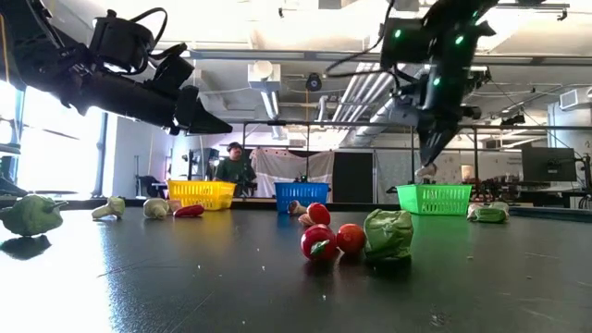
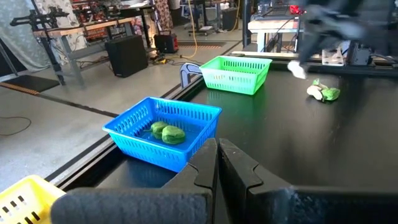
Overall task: Sort produce into baskets
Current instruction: Put the brown mushroom into the green bin
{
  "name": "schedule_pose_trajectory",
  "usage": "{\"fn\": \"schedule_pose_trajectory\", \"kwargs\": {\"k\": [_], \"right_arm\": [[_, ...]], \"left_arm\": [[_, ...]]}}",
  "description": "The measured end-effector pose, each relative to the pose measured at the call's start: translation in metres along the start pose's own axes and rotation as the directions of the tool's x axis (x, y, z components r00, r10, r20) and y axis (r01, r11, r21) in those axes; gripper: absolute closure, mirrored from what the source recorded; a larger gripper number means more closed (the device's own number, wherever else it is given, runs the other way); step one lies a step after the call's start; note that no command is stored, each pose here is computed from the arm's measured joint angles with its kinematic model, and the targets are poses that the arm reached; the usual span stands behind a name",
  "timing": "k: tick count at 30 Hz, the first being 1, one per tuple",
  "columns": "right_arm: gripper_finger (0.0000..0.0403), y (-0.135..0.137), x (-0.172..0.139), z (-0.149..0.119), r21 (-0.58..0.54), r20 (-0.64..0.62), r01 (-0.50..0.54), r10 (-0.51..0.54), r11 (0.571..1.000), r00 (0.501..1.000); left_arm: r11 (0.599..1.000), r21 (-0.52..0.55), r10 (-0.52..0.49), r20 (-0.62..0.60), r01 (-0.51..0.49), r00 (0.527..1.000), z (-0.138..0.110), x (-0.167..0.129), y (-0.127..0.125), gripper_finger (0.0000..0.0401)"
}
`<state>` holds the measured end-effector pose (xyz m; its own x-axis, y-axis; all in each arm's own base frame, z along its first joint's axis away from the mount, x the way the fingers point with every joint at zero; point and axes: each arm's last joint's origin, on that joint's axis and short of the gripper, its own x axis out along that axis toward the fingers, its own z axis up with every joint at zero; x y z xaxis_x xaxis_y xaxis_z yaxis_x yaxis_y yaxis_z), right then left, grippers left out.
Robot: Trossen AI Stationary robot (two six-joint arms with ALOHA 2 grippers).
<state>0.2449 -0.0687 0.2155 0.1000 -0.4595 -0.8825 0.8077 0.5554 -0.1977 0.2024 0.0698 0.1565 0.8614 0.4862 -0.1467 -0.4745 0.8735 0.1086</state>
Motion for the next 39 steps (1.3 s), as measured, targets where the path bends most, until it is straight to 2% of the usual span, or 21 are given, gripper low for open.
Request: {"fn": "schedule_pose_trajectory", "kwargs": {"k": [5,14,21,27,35,39], "right_arm": [[0.0402,-0.035,0.020,0.028,0.022,0.015,0.039,-0.039,0.999,0.999],[0.0402,-0.092,0.042,0.052,0.077,0.015,0.108,-0.109,0.991,0.994],[0.0402,-0.125,0.060,0.059,0.105,0.037,0.058,-0.062,0.993,0.997],[0.0402,-0.140,0.085,0.062,0.117,0.057,0.065,-0.072,0.991,0.996],[0.0401,-0.145,0.108,0.063,0.118,0.028,0.075,-0.079,0.990,0.997],[0.0374,-0.146,0.108,0.064,0.122,0.031,0.091,-0.096,0.988,0.995]], "left_arm": [[1.000,-0.013,0.000,-0.001,0.000,1.000,0.000,0.000,0.000,0.0400],[1.000,-0.023,0.000,-0.001,0.000,1.000,0.000,0.000,0.000,0.0400],[1.000,-0.024,0.003,-0.001,-0.003,1.000,0.000,0.000,0.000,0.0400],[1.000,-0.023,0.003,-0.001,-0.003,1.000,0.000,0.000,0.000,0.0400],[1.000,-0.023,0.003,-0.001,-0.003,1.000,0.000,0.000,0.000,0.0400],[1.000,-0.023,0.003,-0.001,-0.003,1.000,0.000,0.000,0.000,0.0400]]}}
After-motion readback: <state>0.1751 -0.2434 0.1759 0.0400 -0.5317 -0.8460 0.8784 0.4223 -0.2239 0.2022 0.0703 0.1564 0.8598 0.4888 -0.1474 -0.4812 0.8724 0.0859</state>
